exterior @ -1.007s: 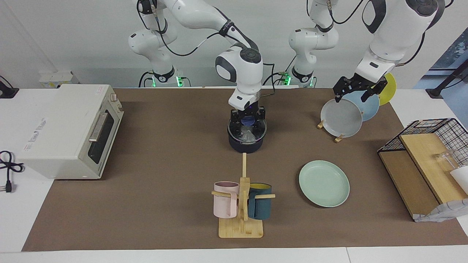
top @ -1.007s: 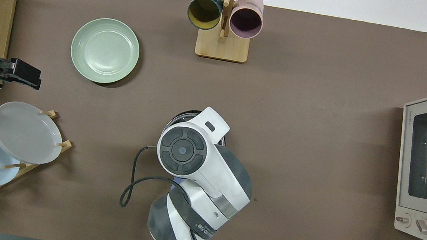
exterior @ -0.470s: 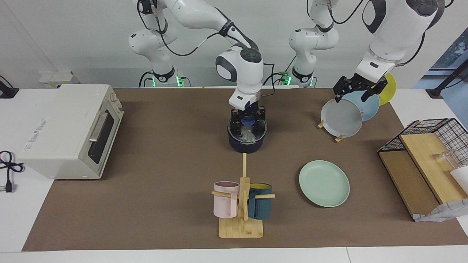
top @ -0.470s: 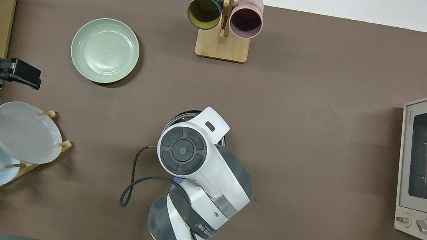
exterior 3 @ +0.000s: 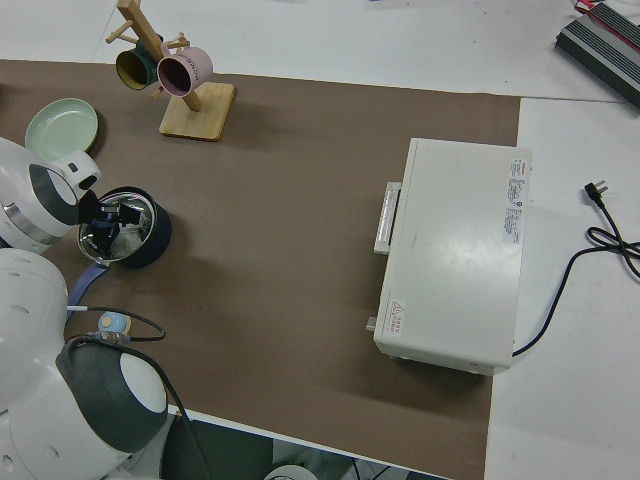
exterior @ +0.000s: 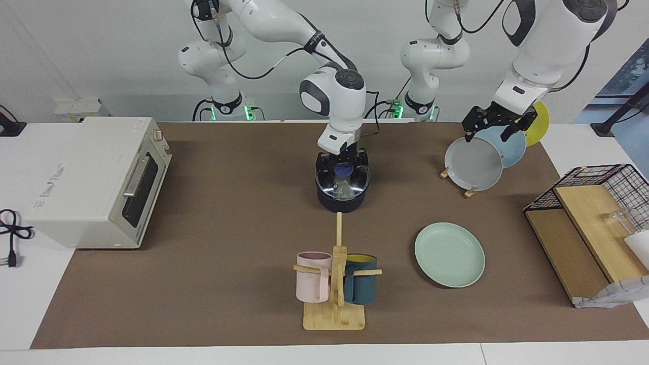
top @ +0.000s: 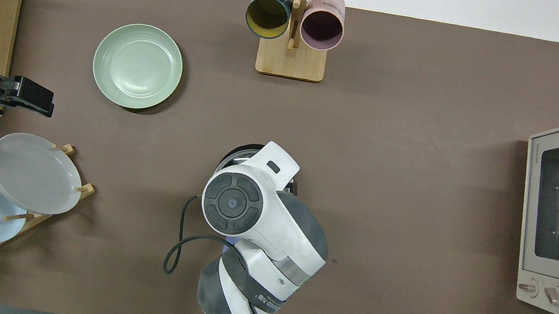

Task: Transfer vermicelli from plate to pot

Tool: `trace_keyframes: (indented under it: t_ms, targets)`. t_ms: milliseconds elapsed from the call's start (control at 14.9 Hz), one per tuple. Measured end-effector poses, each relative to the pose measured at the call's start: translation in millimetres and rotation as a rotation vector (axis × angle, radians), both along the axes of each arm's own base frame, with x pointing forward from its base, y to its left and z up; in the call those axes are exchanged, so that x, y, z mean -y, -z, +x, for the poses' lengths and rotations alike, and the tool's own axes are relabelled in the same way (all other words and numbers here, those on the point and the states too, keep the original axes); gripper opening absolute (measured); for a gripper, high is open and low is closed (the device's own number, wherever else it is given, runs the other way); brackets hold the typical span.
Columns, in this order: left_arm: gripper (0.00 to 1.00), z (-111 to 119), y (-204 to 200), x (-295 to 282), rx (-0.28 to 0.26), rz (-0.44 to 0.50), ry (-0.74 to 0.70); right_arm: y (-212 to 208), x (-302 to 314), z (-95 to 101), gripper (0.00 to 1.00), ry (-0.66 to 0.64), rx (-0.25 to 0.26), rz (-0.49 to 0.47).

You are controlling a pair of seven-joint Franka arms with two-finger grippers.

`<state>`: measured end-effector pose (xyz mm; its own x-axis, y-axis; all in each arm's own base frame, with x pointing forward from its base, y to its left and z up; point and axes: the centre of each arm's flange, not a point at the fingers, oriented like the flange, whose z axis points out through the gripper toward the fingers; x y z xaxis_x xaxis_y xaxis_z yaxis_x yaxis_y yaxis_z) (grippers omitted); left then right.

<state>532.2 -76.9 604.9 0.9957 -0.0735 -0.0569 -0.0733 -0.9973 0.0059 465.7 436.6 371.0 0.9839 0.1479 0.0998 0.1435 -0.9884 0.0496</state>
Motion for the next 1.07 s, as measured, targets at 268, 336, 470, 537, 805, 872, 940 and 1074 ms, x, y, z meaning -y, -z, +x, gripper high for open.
trace_keyframes:
  t_ms: [268,336,470,537,805,872,940,1074]
  targets:
    - [1.00,0,0,0,0.000,0.000,0.000,-16,5,11.2,1.00,0.007,0.018,-0.020]
    - [1.00,0,0,0,0.000,0.000,0.000,-27,8,18.0,1.00,0.019,0.026,-0.015]
    - [1.00,0,0,0,0.000,0.000,0.000,-52,19,34.1,1.00,0.053,0.039,-0.009]
    - [1.00,0,0,0,0.000,0.000,0.000,-63,26,41.1,1.00,0.069,0.044,-0.008]
    - [1.00,0,0,0,0.000,0.000,0.000,-77,33,48.5,1.00,0.085,0.054,-0.001]
    - [1.00,0,0,0,0.000,0.000,0.000,-73,31,45.8,1.00,0.081,0.049,-0.005]
    - [1.00,0,0,0,0.000,0.000,0.000,-71,30,43.8,1.00,0.077,0.045,-0.008]
    - [1.00,0,0,0,0.000,0.000,0.000,-69,33,44.2,1.00,0.081,0.038,-0.016]
